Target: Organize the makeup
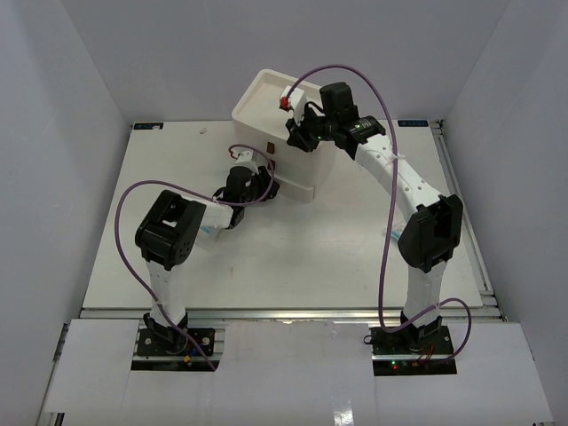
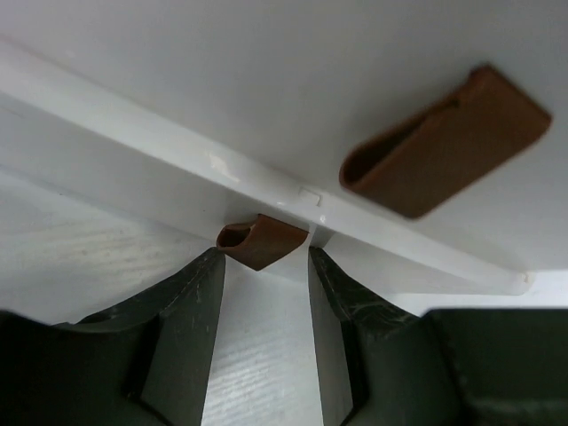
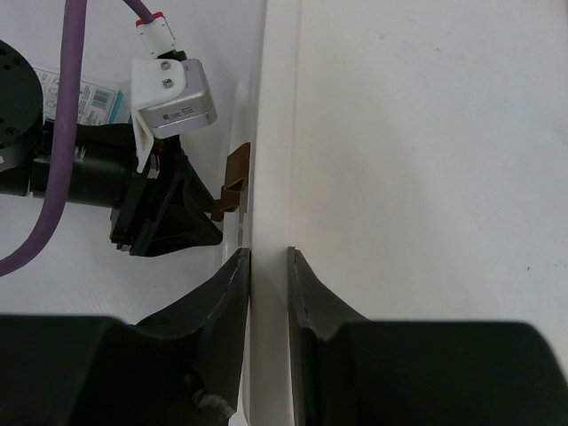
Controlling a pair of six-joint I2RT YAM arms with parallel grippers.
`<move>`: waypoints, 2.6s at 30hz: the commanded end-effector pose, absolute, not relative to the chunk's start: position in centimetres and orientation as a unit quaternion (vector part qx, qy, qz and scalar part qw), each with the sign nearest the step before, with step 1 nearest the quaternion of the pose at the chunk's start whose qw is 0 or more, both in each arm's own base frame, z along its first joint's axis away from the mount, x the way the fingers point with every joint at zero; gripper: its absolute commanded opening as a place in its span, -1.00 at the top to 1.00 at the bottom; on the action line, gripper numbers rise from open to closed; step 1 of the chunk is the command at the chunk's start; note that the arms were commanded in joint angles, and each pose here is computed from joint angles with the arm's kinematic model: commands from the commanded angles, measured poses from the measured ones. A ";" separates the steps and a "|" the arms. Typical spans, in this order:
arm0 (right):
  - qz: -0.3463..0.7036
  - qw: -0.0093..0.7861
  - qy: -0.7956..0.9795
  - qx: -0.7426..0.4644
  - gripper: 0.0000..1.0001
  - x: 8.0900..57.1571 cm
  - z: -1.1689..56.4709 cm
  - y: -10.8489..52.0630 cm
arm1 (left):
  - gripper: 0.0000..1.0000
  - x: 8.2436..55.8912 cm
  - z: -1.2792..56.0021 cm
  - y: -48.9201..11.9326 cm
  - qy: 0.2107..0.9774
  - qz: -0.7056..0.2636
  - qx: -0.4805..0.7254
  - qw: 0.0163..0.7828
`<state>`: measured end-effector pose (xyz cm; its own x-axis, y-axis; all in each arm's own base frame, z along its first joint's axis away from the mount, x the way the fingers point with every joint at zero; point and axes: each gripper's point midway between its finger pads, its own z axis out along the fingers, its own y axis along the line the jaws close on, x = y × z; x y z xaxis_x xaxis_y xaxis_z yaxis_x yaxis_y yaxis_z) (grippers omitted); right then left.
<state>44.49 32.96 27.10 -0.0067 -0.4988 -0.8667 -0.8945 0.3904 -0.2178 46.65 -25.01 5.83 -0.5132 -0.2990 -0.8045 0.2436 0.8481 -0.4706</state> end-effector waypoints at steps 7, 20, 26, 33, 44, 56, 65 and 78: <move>0.237 0.470 0.679 -0.511 0.33 43.0 27.8 34.0 | -0.13 49.2 9.8 -25.8 0.791 -0.293 -0.035 0.536; 0.165 0.610 0.662 -0.403 -0.89 40.5 40.7 21.8 | -0.34 44.8 15.6 -23.2 0.769 -0.283 -0.015 0.573; 0.147 0.575 0.745 -0.304 -0.80 37.6 33.6 11.3 | -0.81 40.5 20.3 -20.6 0.754 -0.263 0.014 0.602; 0.137 0.502 0.844 -0.129 -0.81 31.3 21.7 2.9 | -0.96 34.4 25.1 -19.0 0.746 -0.296 0.058 0.594; 0.134 0.392 0.902 0.121 -1.00 29.3 11.5 -4.1 | -0.96 27.5 24.2 -17.4 0.758 -0.276 0.160 0.569; 0.164 0.349 0.903 0.187 -0.52 30.1 7.8 -5.7 | -0.96 25.9 24.3 -17.6 0.745 -0.294 0.176 0.572; 0.179 0.314 0.907 0.215 -0.26 31.2 5.7 -6.1 | -0.96 25.8 24.4 -17.3 0.744 -0.291 0.174 0.576; 0.199 0.334 0.899 0.199 0.48 33.0 5.5 -6.2 | -0.96 26.1 24.1 -16.8 0.748 -0.277 0.164 0.580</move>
<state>31.26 -5.73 3.70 -0.7304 0.5221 -0.4404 0.2973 0.8235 0.4832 26.13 -17.32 23.89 -0.2895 -0.0781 -0.9540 0.5786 0.7797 -0.2394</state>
